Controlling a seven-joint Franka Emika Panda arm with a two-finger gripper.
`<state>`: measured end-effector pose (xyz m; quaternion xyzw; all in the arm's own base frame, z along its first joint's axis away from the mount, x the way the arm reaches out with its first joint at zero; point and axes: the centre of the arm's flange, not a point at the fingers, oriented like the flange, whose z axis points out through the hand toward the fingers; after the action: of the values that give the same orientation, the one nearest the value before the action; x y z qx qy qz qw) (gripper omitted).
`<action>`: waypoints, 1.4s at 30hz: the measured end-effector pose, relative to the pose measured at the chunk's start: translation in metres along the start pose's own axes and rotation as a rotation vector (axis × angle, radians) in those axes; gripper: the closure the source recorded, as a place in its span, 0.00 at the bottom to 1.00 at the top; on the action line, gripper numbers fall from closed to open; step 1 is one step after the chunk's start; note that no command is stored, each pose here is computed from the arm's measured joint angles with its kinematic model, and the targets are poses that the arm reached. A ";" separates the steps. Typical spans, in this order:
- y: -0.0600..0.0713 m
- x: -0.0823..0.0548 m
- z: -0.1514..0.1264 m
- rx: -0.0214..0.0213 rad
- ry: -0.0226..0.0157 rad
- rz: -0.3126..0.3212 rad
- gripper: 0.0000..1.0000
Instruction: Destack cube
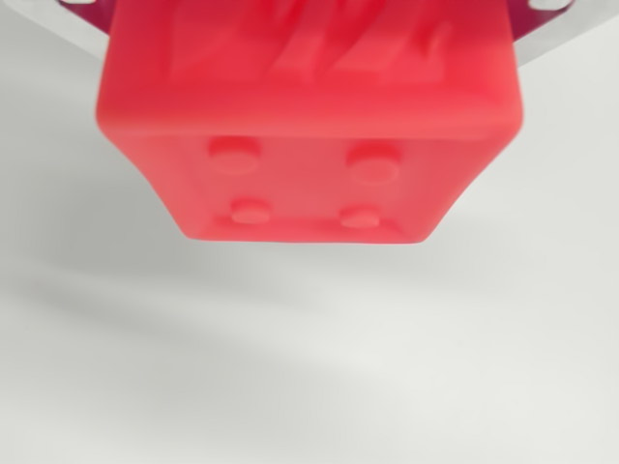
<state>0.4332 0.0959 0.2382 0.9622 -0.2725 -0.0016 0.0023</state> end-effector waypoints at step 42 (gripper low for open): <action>0.020 -0.005 0.087 0.0028 -0.0042 0.000 1.00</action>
<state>0.4179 0.0817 0.1515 0.9622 -0.2723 -0.0032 0.0004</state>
